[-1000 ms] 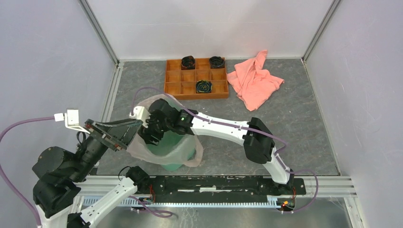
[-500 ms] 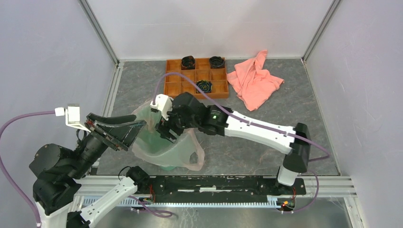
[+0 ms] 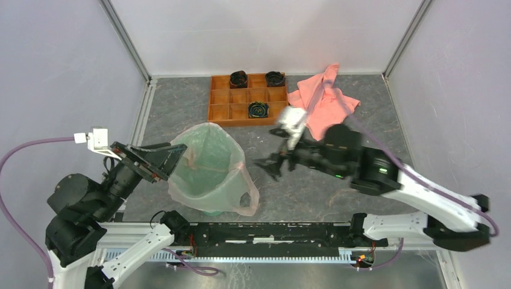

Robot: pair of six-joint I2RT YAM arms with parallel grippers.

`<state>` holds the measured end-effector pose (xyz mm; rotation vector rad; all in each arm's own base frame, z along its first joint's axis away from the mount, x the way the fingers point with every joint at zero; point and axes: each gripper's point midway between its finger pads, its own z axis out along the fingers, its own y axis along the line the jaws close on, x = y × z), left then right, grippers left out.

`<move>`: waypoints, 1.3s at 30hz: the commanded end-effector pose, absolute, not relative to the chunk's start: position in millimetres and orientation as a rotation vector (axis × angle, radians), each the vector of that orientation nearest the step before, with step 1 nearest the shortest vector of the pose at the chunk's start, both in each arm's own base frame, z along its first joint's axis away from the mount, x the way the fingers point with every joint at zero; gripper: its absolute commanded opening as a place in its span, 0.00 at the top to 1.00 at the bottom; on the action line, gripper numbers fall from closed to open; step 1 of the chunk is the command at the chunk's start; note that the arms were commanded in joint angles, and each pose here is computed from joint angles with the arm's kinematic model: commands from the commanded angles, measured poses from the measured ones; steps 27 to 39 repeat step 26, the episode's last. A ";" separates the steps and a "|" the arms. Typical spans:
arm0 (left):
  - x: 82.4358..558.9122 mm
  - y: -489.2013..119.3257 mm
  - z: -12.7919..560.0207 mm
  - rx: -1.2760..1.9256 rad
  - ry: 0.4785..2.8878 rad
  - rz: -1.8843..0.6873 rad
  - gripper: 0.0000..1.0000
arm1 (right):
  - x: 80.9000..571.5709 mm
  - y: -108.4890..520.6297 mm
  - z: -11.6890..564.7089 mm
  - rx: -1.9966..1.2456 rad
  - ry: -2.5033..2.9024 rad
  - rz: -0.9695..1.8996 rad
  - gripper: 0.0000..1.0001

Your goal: Put the trash bags into the trash bin

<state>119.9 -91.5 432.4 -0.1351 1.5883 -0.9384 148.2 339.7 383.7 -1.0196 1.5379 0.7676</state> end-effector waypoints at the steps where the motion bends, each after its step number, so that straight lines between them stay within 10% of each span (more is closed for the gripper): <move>1: 123.5 -95.7 491.1 -0.065 1.468 -0.940 0.00 | 162.6 250.1 440.0 -0.723 1.474 0.617 0.02; 11: 141.6 -104.8 521.2 -0.017 1.429 -0.883 0.00 | 148.1 124.4 500.2 -0.393 1.376 0.596 0.02; 39: 147.2 -107.4 505.3 -0.055 1.469 -0.890 0.00 | 139.5 153.6 495.5 -0.455 1.272 0.704 0.02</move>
